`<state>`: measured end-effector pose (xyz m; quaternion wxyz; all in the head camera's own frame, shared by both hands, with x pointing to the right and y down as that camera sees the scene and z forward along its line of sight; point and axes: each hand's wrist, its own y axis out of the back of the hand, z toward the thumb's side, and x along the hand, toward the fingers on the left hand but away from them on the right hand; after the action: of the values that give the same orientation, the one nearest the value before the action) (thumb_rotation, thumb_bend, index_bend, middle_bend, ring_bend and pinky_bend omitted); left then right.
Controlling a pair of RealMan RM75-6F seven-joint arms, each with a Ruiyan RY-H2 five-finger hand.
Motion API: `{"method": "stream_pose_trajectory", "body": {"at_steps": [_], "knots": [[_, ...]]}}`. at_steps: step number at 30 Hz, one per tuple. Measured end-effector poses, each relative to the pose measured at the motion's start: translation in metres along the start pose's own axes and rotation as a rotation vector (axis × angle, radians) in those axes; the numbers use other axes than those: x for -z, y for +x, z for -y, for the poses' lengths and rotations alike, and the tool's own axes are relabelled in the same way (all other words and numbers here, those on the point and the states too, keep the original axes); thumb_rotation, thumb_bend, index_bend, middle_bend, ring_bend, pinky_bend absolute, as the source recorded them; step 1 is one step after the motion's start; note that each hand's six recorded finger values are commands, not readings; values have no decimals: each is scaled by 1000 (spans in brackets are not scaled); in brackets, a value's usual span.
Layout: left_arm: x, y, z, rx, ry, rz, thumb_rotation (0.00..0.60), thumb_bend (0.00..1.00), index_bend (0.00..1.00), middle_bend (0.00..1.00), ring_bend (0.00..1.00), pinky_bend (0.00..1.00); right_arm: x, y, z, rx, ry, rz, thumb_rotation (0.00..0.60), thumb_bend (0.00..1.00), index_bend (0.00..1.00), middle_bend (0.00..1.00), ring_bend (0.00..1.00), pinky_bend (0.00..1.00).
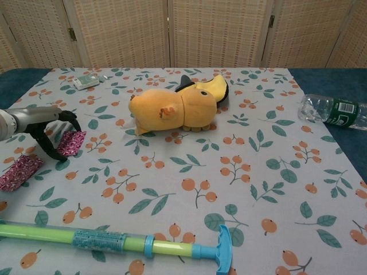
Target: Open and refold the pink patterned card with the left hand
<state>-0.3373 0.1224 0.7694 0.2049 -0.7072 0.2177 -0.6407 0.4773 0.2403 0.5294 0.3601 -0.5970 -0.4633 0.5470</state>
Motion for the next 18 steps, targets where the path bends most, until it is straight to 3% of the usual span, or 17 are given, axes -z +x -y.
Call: {"method": "stream_pose_trajectory", "body": {"at_steps": [18], "knots": [[-10, -28, -13, -56, 67, 100, 600, 227, 328, 0, 0, 0, -2, 2, -1, 3, -2, -4, 600, 230, 0, 0, 0, 0]]}}
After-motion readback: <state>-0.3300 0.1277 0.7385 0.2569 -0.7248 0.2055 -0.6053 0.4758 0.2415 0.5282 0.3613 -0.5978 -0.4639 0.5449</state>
